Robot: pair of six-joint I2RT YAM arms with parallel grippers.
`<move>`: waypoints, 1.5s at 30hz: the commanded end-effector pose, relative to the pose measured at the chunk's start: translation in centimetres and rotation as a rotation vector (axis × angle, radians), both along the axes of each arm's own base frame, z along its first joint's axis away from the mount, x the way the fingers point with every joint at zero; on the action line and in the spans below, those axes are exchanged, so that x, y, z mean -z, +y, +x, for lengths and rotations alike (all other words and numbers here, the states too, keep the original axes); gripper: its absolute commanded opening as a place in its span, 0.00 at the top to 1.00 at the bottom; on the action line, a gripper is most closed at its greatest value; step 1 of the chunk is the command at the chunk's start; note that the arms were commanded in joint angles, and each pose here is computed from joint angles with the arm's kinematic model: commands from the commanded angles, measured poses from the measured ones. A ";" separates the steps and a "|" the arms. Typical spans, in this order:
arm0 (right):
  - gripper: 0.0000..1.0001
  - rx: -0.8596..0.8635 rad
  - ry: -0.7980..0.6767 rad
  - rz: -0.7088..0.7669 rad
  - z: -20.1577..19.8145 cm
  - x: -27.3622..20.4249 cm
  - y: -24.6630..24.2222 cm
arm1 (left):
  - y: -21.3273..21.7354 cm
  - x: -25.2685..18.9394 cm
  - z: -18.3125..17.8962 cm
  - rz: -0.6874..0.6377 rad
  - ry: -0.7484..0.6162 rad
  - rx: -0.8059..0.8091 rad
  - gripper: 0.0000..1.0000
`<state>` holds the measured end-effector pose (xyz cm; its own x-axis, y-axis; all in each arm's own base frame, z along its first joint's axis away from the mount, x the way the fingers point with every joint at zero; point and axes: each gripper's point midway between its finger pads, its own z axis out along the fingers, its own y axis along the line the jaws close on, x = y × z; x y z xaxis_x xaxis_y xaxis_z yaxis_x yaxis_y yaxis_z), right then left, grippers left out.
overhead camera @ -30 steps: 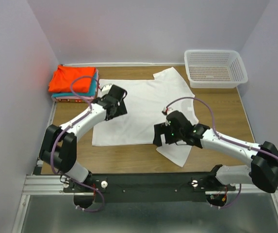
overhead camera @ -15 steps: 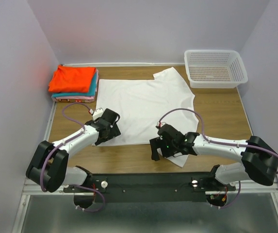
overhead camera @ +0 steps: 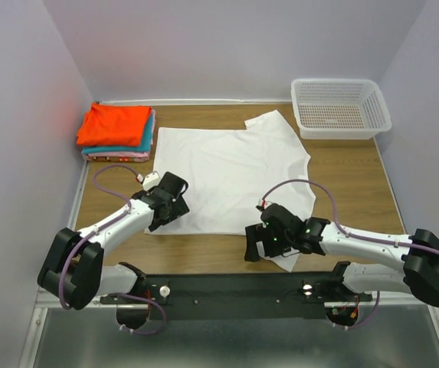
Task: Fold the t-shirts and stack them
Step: Flatten the tshirt out, then fold the tshirt
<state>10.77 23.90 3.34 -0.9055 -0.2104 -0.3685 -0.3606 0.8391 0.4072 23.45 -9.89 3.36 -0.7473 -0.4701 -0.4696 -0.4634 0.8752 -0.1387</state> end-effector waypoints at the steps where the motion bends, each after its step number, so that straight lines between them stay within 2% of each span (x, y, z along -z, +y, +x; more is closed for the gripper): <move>1: 0.00 0.018 -0.004 -0.010 -0.1 -1.0 -0.3 | 1.3 -1.2 -0.3 0.026 -0.017 -0.084 0.02; 5: 0.00 0.065 -0.085 0.033 1.8 -3.6 0.8 | 1.0 -1.5 -1.3 -0.010 0.004 -0.101 0.02; 7: 0.00 0.142 -0.168 0.018 3.7 -4.7 0.2 | 0.6 -1.4 -1.9 -0.062 0.020 -0.154 0.02; 10: 0.00 0.176 -0.205 0.014 4.4 -5.3 -0.2 | 0.1 -0.9 -2.6 -0.087 0.059 -0.157 0.02; 15: 0.00 0.219 -0.226 0.010 5.1 -5.7 -0.9 | -0.6 0.9 -3.9 -0.127 0.125 -0.184 0.02; 23: 0.00 0.236 -0.210 0.009 5.8 -5.9 -1.6 | -0.5 3.1 -4.3 -0.137 0.146 -0.268 0.03; 25: 0.00 0.239 -0.205 0.007 6.0 -6.0 -1.5 | -0.3 3.1 -4.3 -0.132 0.139 -0.293 0.15; 27: 0.00 0.232 -0.203 0.001 6.1 -6.1 -1.4 | 0.0 2.9 -4.0 -0.125 0.122 -0.307 0.23; 28: 0.00 0.229 -0.199 -0.004 6.1 -6.0 -1.4 | 0.1 2.9 -4.0 -0.124 0.119 -0.318 0.40; 29: 0.00 0.228 -0.199 -0.003 6.2 -6.1 -1.3 | 0.2 2.8 -4.0 -0.123 0.117 -0.320 0.44; 30: 0.00 0.230 -0.195 -0.012 6.3 -5.9 -1.4 | 0.2 2.7 -3.8 -0.125 0.110 -0.320 0.56; 32: 0.00 0.235 -0.192 -0.013 6.4 -5.9 -1.4 | 0.2 2.7 -3.8 -0.127 0.106 -0.317 0.66; 33: 0.00 0.237 -0.190 -0.014 6.5 -5.9 -1.5 | 0.3 2.7 -3.8 -0.125 0.106 -0.318 0.78; 37: 0.00 0.248 -0.176 -0.026 6.4 -5.4 -1.9 | 0.3 2.9 -3.8 -0.113 0.116 -0.309 0.97; 38: 0.00 0.244 -0.169 -0.025 6.2 -5.3 -1.9 | 0.2 2.8 -3.7 -0.116 0.117 -0.304 1.00; 41: 0.00 0.212 -0.121 -0.036 5.0 -4.7 -2.2 | 0.1 2.9 -4.0 -0.115 0.128 -0.281 1.00; 45: 0.00 0.149 -0.025 -0.124 2.4 -2.6 -4.0 | 0.0 2.5 -3.9 -0.125 0.116 -0.275 1.00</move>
